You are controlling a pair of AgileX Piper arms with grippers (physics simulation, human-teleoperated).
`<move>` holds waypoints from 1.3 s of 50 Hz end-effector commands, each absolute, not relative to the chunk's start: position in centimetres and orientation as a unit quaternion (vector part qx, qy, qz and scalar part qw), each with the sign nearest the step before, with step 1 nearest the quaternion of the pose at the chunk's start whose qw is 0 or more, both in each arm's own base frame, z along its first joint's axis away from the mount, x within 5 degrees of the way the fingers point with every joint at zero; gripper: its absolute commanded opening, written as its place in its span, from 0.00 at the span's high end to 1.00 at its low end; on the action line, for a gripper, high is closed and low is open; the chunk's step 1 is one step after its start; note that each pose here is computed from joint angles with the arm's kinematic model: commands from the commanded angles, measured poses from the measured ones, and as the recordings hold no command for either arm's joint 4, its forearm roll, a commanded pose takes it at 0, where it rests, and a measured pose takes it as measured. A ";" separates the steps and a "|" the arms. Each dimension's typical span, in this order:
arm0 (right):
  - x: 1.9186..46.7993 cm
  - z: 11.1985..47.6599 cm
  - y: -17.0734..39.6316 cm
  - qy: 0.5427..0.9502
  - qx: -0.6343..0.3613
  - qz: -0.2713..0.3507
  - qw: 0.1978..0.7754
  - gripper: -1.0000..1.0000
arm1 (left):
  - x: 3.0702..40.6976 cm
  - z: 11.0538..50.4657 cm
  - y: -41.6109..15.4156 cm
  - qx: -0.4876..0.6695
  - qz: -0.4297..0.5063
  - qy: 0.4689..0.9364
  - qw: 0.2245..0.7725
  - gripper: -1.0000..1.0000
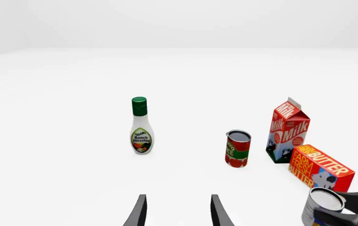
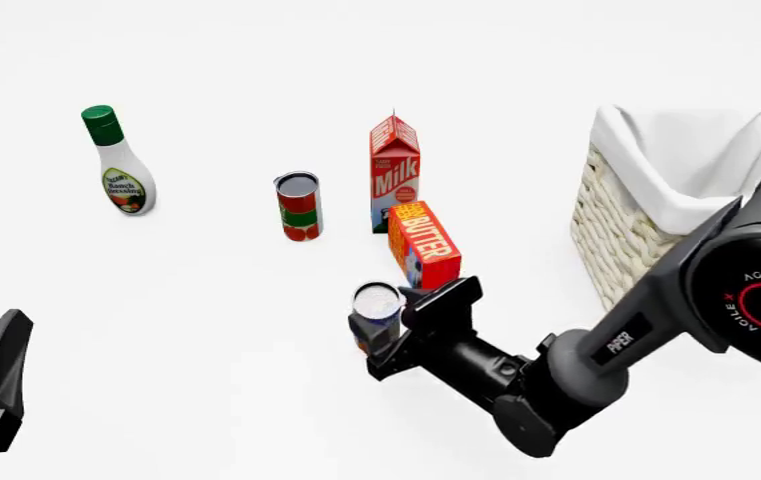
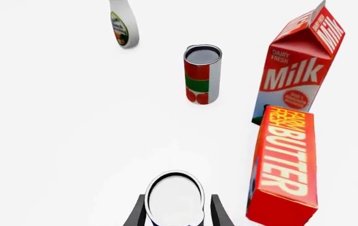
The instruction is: Pick the alphabet soup and place it in the basket.
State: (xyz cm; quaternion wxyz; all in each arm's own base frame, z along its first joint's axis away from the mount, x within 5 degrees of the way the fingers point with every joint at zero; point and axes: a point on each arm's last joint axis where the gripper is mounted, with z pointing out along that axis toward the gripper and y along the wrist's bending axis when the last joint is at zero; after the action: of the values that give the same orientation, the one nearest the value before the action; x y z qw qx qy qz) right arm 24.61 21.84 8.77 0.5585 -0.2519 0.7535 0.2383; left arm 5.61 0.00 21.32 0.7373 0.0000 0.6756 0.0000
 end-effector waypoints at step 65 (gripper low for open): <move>16.9 23.0 15.2 0.655 -0.252 0.254 0.665 1.00 | 5.6 21.3 0.0 0.000 0.000 0.676 0.737 0.00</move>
State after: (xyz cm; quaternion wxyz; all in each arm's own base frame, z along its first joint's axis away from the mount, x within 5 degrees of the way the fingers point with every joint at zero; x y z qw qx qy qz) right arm 18.96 17.55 19.21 0.6307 -0.2646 0.6851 0.2506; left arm 5.61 0.00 21.32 0.7373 0.0000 0.6756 0.0000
